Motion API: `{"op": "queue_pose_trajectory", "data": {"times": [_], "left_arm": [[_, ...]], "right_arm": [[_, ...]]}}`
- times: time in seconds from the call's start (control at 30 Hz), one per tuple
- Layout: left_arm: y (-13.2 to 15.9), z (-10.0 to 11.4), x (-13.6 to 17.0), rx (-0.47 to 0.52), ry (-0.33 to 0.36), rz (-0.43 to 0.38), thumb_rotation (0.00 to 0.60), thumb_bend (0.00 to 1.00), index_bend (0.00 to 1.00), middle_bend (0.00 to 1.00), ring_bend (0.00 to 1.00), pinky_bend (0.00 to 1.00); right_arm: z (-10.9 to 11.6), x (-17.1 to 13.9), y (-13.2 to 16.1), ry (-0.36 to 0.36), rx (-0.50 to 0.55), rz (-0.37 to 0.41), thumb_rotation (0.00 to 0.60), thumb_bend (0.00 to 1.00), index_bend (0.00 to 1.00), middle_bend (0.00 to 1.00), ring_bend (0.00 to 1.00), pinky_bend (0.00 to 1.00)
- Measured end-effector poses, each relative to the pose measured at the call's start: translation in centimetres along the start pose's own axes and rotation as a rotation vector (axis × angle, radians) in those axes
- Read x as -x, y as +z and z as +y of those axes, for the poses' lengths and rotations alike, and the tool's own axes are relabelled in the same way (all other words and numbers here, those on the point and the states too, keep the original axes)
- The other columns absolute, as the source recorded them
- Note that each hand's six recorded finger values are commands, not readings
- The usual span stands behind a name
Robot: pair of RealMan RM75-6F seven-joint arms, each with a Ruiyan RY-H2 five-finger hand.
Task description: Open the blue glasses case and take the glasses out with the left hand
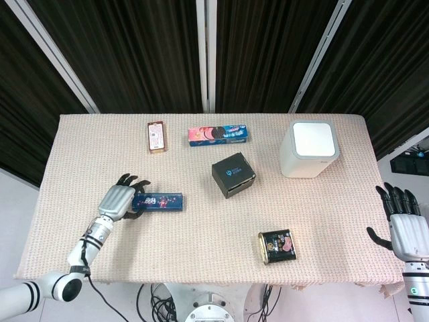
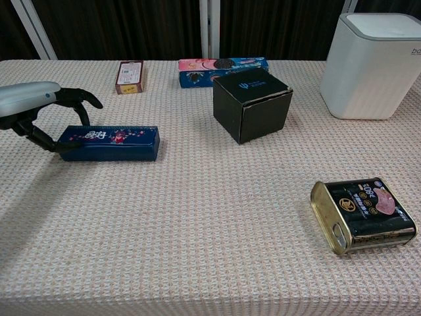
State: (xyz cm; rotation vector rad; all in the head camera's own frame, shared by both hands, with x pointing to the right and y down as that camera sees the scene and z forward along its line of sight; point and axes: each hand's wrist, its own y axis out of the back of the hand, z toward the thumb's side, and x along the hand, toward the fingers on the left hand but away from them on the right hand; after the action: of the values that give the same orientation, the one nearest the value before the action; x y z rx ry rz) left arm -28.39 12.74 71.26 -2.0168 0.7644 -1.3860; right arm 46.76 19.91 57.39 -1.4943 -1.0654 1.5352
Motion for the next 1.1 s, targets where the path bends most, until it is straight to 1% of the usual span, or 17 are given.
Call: {"op": "queue_pose_trajectory", "data": {"times": [0.17,0.47,0.67,0.8,1.0,1.1], "left_arm": [[-0.09,0.09,-0.06,0.020,0.001,0.007,0.600,0.37,0.22,0.53,0.15,0.08],[-0.40,0.31,-0.27,0.110,-0.009,0.033,0.600,0.41,0.24,0.62,0.23,0.10],[-0.63,0.22,-0.17,0.196,-0.037,0.063,0.600,0.42,0.24,0.65,0.25,0.11],[-0.65,0.37,-0.05,0.277,-0.052,0.084,0.600,0.44,0.24,0.65,0.26,0.12],[-0.71,0.86,0.00,0.324,-0.028,0.096,0.600,0.44,0.24,0.66,0.27,0.12],[-0.83,0.80,0.03,0.344,-0.028,0.107,0.600,0.45,0.25,0.67,0.28,0.12]], "right_arm": [[-0.04,0.04,-0.07,0.000,0.001,-0.001,0.600,0.17,0.00,0.00,0.00,0.00],[-0.19,0.12,-0.06,0.002,-0.001,-0.001,0.600,0.17,0.00,0.00,0.00,0.00],[-0.27,0.19,-0.03,0.002,-0.001,-0.001,0.600,0.17,0.00,0.00,0.00,0.00],[-0.32,0.23,-0.01,0.003,-0.003,-0.001,0.600,0.17,0.00,0.00,0.00,0.00],[-0.42,0.32,0.04,0.006,-0.005,-0.001,0.600,0.17,0.00,0.00,0.00,0.00],[-0.47,0.34,0.09,0.008,-0.006,-0.001,0.600,0.17,0.00,0.00,0.00,0.00]]}}
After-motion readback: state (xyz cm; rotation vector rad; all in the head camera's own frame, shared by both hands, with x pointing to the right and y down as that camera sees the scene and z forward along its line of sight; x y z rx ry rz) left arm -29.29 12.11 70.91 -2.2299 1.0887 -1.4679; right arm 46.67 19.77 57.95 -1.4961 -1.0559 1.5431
